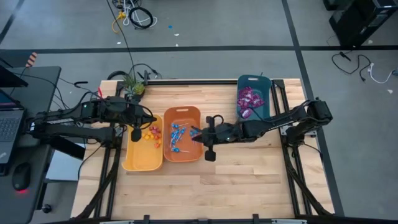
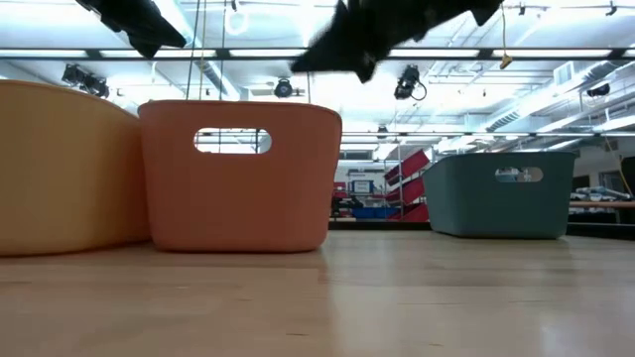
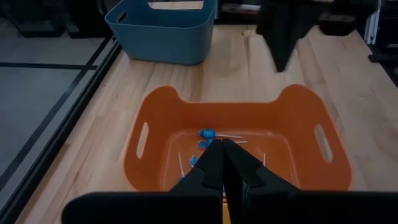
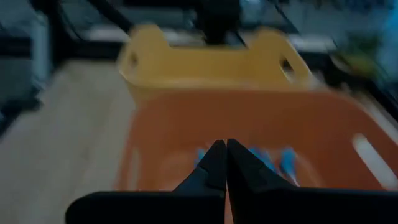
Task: Sort candy
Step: Move the orange bin beside the yellow bin
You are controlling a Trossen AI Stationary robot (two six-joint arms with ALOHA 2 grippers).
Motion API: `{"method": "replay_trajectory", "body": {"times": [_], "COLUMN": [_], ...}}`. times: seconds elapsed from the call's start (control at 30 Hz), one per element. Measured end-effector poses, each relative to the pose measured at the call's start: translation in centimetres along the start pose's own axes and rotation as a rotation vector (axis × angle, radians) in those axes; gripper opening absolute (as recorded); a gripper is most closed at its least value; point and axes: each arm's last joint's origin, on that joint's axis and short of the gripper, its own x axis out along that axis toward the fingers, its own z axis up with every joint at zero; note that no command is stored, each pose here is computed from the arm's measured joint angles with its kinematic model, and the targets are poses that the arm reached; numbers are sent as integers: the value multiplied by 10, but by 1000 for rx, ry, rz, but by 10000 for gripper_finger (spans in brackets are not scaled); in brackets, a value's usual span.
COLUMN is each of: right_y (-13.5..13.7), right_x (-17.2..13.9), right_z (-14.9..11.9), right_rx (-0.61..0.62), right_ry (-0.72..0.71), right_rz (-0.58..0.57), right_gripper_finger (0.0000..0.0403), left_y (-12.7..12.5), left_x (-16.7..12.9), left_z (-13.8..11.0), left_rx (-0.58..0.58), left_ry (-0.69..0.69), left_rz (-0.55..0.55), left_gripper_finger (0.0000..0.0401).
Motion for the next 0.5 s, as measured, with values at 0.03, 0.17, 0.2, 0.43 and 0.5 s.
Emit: {"method": "replay_trajectory", "body": {"times": [0.03, 0.17, 0.2, 0.43, 0.5], "right_y": [2, 8, 9, 14, 13], "right_x": [1, 11, 13, 39, 41], "right_z": [2, 1, -3, -22, -24], "right_rx": [-7, -38, -47, -32, -6], "right_ry": [-33, -82, -65, -55, -50], "right_rz": [18, 40, 43, 71, 71], "right_gripper_finger": [0, 0, 0, 0, 0], "left_y": [0, 0, 0, -1, -2], "left_x": [0, 0, 0, 0, 0], "left_z": [0, 0, 0, 0, 0], "left_rx": [0, 0, 0, 5, 7], "left_ry": [0, 0, 1, -2, -5], "left_rz": [0, 0, 0, -17, -22], "left_gripper_finger": [1, 1, 1, 1, 1]}}
